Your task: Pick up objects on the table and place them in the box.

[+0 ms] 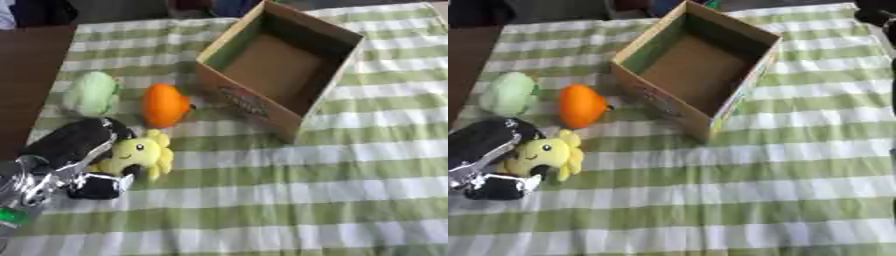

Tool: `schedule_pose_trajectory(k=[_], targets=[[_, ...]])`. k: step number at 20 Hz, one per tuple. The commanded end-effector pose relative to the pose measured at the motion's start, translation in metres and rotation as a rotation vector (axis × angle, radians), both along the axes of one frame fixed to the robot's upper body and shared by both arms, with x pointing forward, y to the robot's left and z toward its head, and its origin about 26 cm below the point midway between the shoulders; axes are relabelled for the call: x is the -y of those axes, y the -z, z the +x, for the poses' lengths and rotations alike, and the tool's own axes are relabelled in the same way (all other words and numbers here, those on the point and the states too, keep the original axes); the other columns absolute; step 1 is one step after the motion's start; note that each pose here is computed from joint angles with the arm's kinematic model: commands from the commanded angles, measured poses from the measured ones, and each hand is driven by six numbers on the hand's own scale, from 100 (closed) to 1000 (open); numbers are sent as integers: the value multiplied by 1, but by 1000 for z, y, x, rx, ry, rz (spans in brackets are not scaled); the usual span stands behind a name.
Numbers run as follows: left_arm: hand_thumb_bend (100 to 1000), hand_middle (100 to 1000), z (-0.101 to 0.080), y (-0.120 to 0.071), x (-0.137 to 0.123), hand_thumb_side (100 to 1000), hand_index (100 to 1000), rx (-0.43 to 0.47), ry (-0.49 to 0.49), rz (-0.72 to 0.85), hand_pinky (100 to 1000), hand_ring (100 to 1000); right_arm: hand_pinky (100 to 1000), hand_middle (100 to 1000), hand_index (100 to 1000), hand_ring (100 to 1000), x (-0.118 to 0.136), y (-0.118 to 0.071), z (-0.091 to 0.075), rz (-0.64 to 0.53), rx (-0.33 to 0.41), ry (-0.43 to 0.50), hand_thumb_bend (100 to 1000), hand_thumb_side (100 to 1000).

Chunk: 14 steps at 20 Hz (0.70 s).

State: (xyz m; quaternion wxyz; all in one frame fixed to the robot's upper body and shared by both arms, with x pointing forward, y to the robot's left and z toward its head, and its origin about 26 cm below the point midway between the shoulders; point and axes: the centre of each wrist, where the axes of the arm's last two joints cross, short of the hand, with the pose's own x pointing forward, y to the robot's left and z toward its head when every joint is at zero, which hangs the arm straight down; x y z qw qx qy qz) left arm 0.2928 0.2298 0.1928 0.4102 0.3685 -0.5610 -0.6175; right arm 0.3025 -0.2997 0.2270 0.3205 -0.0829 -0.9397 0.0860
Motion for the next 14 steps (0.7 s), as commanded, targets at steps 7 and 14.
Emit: schedule_pose_trajectory(k=[7,14], targets=[[100,524,7,-55,0,252,670,278,63,-37,498,622,752,540,847,736,0,-16,-2,-17,64,-1,100,970],[100,513,10,-86,20,255,661,387,125,-83,489,615,749,545,845,737,-3,-25,-1,-10,113,-23,100,960]])
